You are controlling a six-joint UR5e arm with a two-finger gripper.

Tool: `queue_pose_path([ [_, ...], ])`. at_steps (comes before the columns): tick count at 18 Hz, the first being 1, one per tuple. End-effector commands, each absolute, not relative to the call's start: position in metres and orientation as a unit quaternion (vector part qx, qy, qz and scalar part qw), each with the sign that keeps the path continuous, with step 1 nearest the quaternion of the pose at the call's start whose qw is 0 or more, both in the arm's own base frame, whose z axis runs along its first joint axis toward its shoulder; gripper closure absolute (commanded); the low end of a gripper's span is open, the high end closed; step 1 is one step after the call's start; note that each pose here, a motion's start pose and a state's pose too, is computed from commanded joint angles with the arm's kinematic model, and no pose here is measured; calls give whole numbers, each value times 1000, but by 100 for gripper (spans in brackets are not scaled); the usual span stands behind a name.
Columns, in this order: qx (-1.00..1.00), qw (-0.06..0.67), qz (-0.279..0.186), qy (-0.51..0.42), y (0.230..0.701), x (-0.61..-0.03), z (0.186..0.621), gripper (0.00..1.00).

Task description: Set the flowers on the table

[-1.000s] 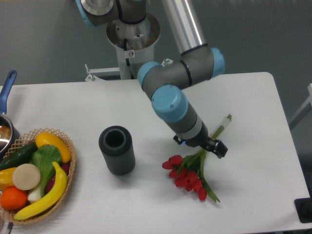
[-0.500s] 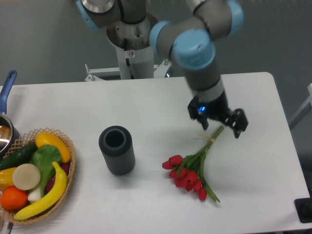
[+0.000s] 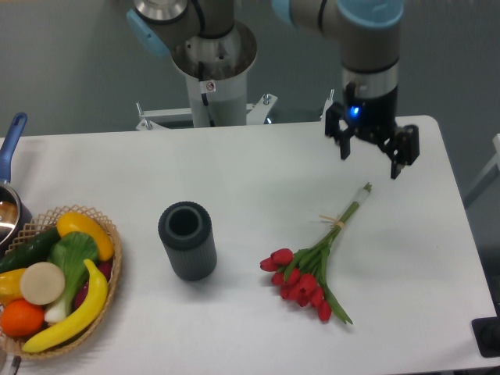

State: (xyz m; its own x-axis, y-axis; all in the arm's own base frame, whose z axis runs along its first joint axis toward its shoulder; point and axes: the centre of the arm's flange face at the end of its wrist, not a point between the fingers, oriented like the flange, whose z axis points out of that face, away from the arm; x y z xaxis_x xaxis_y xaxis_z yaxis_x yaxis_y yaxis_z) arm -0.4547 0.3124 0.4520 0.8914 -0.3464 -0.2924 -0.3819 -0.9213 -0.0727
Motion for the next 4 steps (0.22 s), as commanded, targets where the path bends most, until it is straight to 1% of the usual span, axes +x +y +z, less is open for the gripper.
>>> queue_pose_path([
  [4, -969, 60, 131, 198, 305, -452, 447, 0],
])
